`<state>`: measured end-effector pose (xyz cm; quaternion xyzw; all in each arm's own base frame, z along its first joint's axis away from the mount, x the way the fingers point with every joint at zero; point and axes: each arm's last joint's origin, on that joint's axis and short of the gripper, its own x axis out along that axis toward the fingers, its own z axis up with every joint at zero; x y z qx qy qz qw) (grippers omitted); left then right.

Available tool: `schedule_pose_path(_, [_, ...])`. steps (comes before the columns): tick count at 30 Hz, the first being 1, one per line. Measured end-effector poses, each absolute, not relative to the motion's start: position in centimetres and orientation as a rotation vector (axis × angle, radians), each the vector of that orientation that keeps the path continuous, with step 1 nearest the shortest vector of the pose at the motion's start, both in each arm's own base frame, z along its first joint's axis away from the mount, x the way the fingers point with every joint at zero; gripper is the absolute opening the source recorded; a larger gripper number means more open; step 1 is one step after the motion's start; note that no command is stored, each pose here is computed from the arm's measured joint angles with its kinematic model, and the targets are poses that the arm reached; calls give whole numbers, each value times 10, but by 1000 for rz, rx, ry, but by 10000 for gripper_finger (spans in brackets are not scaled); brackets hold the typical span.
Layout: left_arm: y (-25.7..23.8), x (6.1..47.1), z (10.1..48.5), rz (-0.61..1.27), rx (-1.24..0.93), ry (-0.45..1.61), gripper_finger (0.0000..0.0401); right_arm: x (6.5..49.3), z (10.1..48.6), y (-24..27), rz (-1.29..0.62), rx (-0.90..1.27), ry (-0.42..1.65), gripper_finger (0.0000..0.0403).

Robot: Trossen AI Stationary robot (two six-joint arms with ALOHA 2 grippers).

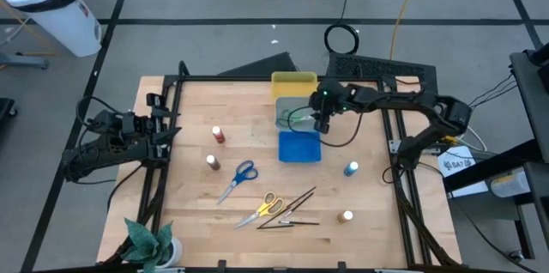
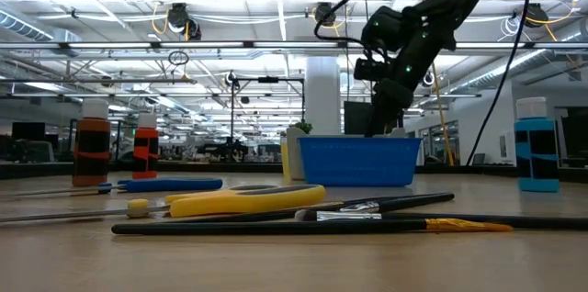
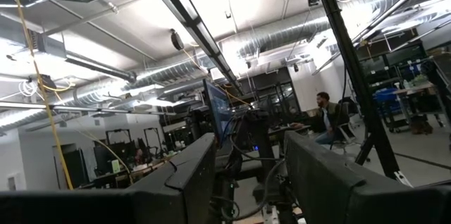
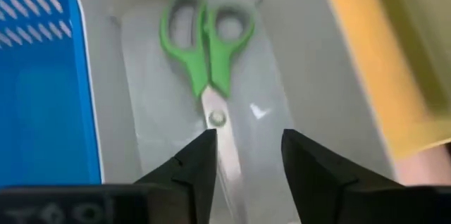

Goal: Pick & Place Paint Supplies
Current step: Adjust the paint brushes on the table

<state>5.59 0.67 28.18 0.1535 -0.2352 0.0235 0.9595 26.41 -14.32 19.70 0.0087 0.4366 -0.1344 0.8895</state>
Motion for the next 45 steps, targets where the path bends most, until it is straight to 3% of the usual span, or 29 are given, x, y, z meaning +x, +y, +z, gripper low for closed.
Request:
schedule_pose_path(9, [7, 56, 282, 47, 311, -477, 182, 268, 235, -105, -194, -65, 747, 155])
schedule_pose_path(18, [7, 56, 282, 48, 311, -477, 182, 286, 254, -21, 132, -63, 566, 155])
schedule_pose_path(27, [7, 56, 282, 48, 311, -477, 182, 304, 227, 60, 321, -90, 465, 155])
schedule_pose_path(36, [7, 56, 282, 48, 311, -477, 182, 301, 178, 117, 379, -186, 650, 155])
schedule_pose_path(45, [7, 56, 282, 48, 311, -477, 182, 304, 124, 127, 333, -265, 828, 155])
